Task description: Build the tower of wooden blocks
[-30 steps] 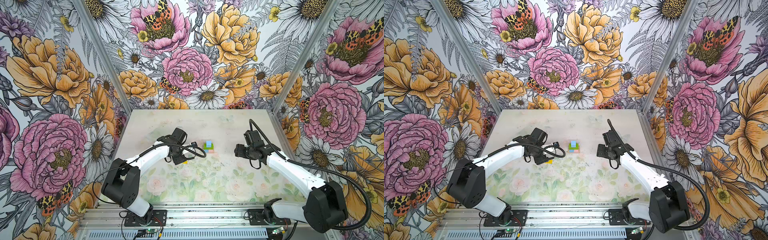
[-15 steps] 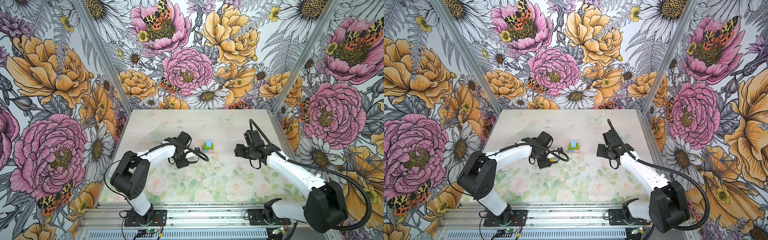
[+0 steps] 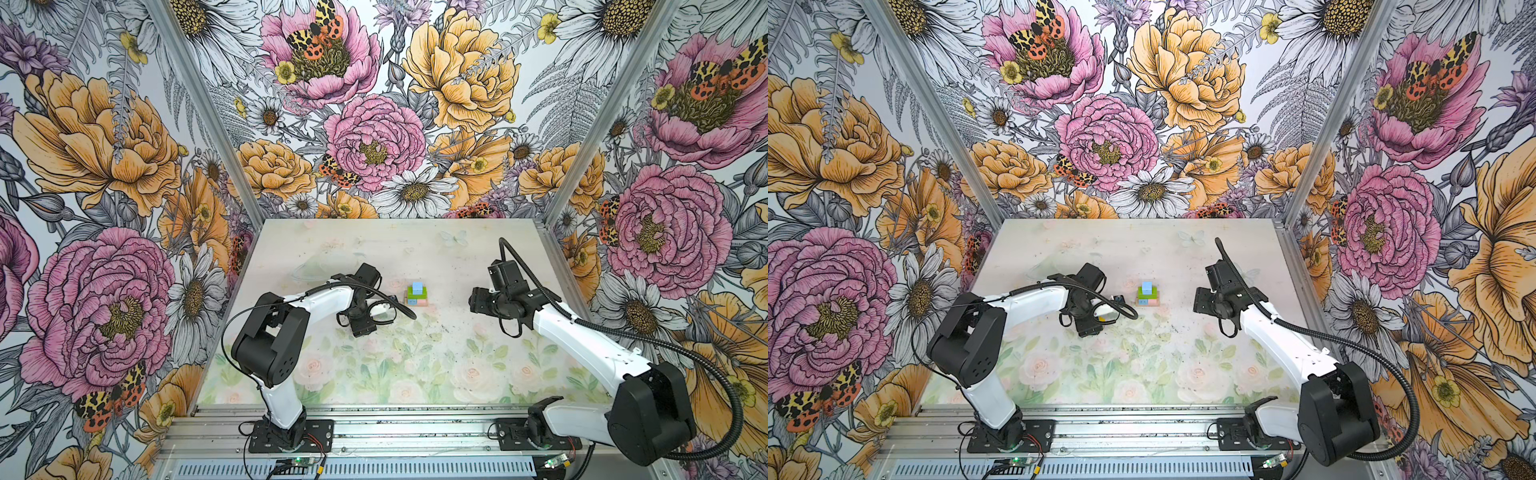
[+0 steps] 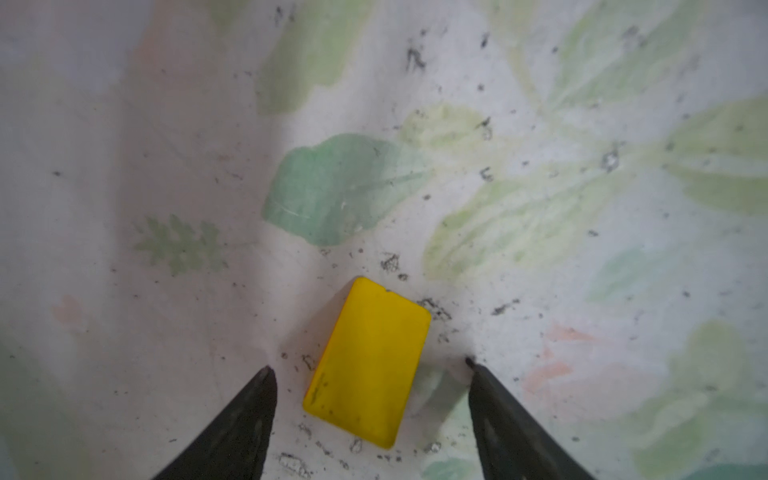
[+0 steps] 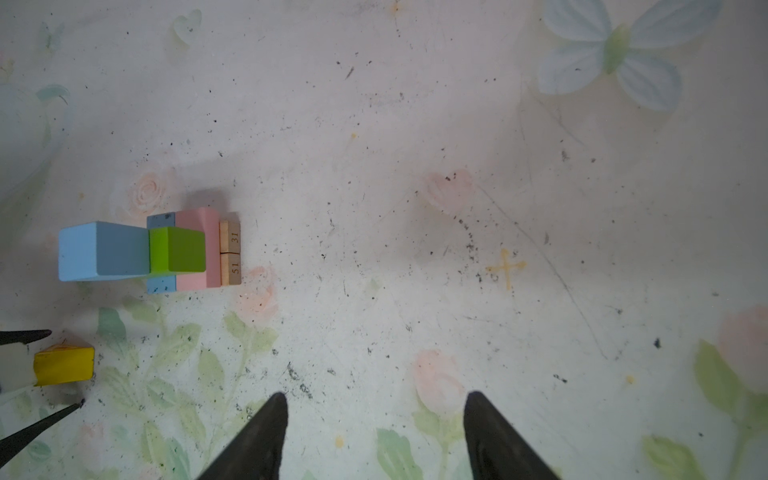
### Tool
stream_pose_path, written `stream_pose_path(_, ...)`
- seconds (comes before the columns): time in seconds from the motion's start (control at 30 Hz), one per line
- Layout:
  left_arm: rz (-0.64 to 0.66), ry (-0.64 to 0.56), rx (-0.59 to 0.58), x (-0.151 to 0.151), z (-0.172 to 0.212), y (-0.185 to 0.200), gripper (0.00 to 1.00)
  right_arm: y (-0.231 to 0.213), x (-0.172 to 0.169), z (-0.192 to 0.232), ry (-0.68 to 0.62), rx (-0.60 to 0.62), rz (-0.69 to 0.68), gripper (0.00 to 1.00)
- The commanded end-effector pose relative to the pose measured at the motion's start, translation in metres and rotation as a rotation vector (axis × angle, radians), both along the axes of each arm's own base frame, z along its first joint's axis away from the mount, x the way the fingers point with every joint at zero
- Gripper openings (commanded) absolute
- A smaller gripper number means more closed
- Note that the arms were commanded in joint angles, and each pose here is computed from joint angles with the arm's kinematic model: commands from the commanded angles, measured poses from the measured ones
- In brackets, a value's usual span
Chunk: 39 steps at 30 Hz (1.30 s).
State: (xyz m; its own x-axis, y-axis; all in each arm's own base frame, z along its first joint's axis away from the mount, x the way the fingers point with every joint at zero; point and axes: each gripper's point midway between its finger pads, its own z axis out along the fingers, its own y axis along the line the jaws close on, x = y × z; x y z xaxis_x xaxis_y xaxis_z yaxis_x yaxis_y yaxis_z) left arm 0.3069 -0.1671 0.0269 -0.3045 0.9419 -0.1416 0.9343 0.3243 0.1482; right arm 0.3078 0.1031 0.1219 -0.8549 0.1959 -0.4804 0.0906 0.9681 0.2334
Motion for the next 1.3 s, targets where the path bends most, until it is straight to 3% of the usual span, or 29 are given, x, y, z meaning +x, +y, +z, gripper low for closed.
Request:
stream_pose_path(0.0, -0.011, -0.031, -0.054, 0.013, 0.007, -0.011, 0.75, 0.0, 0.003, 0.0, -0.01, 0.004, 0.002, 0.69)
stream_pose_path(0.2, 0.008, -0.009, -0.065, 0.012, 0.002, -0.013, 0.72, 0.0, 0.003, 0.0, -0.01, 0.006, 0.003, 0.69)
stream_pose_path(0.4, 0.054, 0.003, -0.068, 0.012, -0.001, -0.011, 0.56, -0.001, 0.002, -0.002, -0.008, 0.003, 0.0, 0.69)
stream_pose_path(0.63, 0.118, 0.011, -0.062, 0.013, -0.003, -0.007, 0.36, -0.003, 0.0, -0.002, -0.01, 0.003, -0.003, 0.69)
stream_pose_path(0.7, 0.146, 0.012, -0.057, 0.014, -0.005, -0.007, 0.27, -0.003, 0.0, -0.001, -0.013, 0.003, -0.003, 0.69)
stream_pose_path(0.77, 0.187, 0.002, -0.06, 0.017, -0.002, -0.008, 0.12, -0.003, 0.0, -0.001, -0.013, 0.004, -0.005, 0.69)
stream_pose_path(0.87, 0.237, 0.045, -0.038, 0.017, -0.014, -0.012, 0.03, -0.003, 0.0, -0.001, -0.013, 0.007, -0.003, 0.69)
stream_pose_path(1.03, 0.309, 0.107, 0.003, 0.013, -0.022, -0.02, 0.0, -0.003, -0.001, 0.0, -0.014, 0.01, -0.003, 0.69)
stream_pose_path(1.27, 0.298, 0.135, 0.032, 0.004, -0.028, -0.035, 0.0, -0.001, -0.001, 0.001, -0.014, 0.016, -0.001, 0.69)
